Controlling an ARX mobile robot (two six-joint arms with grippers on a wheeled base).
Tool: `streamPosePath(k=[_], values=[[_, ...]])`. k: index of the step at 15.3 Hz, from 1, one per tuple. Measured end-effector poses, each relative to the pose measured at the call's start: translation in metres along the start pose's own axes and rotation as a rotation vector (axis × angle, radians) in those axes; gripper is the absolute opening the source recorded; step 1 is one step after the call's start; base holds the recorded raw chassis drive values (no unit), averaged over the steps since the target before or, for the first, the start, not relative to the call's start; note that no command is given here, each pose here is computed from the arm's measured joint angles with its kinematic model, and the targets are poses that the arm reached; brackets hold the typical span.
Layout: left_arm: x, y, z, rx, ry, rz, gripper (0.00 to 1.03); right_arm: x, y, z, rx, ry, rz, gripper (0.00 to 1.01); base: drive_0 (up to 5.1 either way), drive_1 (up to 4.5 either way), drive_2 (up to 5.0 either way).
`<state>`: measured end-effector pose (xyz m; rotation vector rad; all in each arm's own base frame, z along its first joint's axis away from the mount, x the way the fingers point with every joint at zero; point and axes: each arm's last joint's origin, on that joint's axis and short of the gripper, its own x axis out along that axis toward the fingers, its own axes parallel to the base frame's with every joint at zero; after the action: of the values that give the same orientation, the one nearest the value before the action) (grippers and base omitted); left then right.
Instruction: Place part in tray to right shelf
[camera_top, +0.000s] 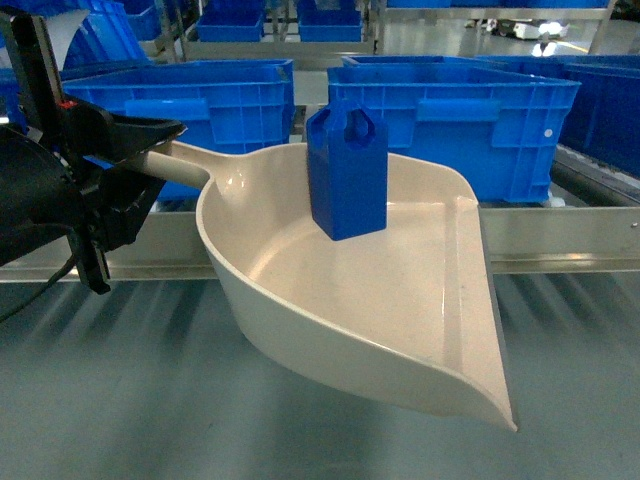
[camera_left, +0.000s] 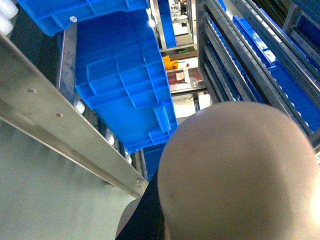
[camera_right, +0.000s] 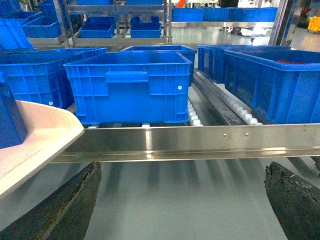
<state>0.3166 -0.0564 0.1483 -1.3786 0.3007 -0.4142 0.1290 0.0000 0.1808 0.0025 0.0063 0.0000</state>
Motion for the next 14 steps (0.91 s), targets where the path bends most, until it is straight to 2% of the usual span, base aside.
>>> streamPosePath(k=[8,11,14], values=[[0.0007,-0.0002,-0.0021,-0.001,0.013,0.000,0.16,0.0000,0.0000,0.0001,0.000,-0.001,-0.001,0.98,-0.1,4.13,-4.2],[-0.0009,0.0007,0.0032,0.000,-0.019,0.005,0.16,0.0001,0.0000,-0.0002,0.000,0.002,0.000,0.98,-0.1,4.13,-4.2],[0.0003,0.0000,-0.0010,0.000,0.004,0.001,0.16,0.0000,0.0000,0.0000,0.000,0.000,0.000,0.98,-0.1,4.13,-4.2]])
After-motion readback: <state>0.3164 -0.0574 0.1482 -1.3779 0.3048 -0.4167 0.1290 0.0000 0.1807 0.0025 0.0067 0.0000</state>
